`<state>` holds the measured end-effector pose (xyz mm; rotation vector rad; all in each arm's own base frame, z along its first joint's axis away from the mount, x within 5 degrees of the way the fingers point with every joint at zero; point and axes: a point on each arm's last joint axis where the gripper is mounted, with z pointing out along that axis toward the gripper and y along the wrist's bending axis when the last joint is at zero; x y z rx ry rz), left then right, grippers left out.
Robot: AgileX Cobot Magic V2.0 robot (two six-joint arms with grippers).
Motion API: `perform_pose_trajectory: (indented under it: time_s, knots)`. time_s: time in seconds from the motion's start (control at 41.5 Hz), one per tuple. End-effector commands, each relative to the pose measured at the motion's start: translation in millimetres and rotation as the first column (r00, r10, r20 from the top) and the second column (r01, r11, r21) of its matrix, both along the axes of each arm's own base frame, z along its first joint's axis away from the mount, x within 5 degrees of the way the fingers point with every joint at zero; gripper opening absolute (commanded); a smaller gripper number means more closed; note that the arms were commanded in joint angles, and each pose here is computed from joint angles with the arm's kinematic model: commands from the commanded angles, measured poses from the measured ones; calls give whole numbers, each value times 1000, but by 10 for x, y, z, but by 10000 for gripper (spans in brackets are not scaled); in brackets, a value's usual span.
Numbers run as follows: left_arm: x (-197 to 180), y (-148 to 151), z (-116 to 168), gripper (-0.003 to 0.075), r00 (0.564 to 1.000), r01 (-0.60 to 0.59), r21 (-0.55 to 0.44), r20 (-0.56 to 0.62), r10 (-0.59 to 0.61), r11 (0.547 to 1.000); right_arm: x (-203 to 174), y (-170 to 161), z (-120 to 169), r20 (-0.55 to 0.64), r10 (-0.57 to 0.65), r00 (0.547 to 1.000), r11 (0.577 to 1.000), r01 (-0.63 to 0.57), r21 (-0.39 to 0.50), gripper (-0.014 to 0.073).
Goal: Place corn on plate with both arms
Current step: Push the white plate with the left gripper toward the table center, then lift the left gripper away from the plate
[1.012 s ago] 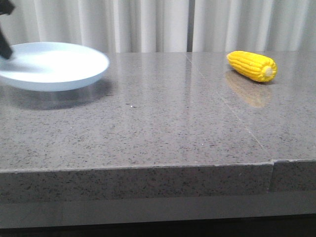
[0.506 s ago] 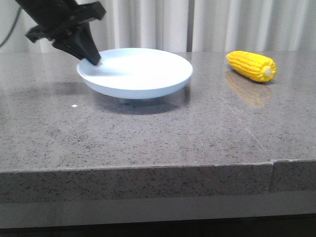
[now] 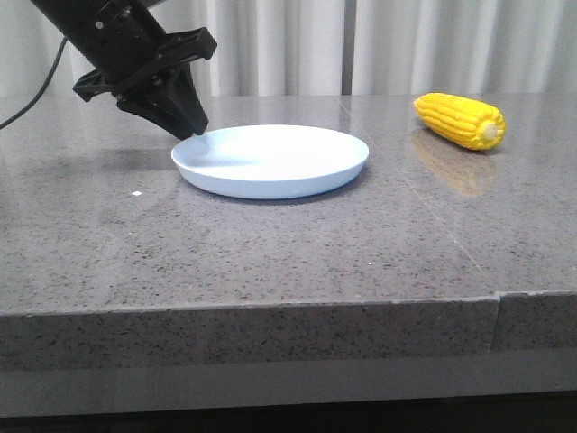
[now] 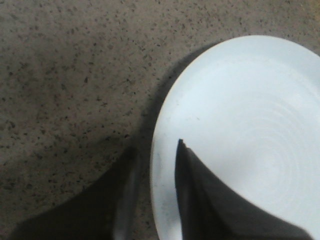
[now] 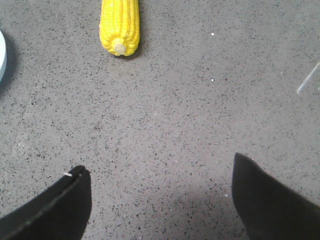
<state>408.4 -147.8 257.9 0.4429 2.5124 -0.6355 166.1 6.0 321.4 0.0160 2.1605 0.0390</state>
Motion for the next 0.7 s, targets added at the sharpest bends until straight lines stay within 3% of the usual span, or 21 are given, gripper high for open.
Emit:
perform_pose_trajectory:
  time_s: [0.0, 0.096, 0.313, 0.53, 0.675]
  knots:
    - [-28, -28, 375, 309, 994, -22, -61, 103, 28, 998, 34, -6, 163, 96, 4, 995, 1000, -3, -12, 602]
    - [-56, 2, 430, 351, 992, -14, -35, 122, 19, 999, 34, -6, 163, 96, 4, 995, 1000, -3, -12, 602]
    - [-323, -8, 796, 357, 972, 33, 60, 230, -46, 998, 34, -6, 163, 96, 4, 995, 1000, -3, -12, 602]
    - [-894, 14, 1038, 357, 942, 20, 249, 319, -101, 968, 34, -5, 163, 96, 4, 995, 1000, -3, -11, 602]
    - [-1303, 191, 1098, 357, 936, -40, 294, 345, -67, 955, 34, -5, 163, 96, 3, 995, 1000, -2, -10, 602]
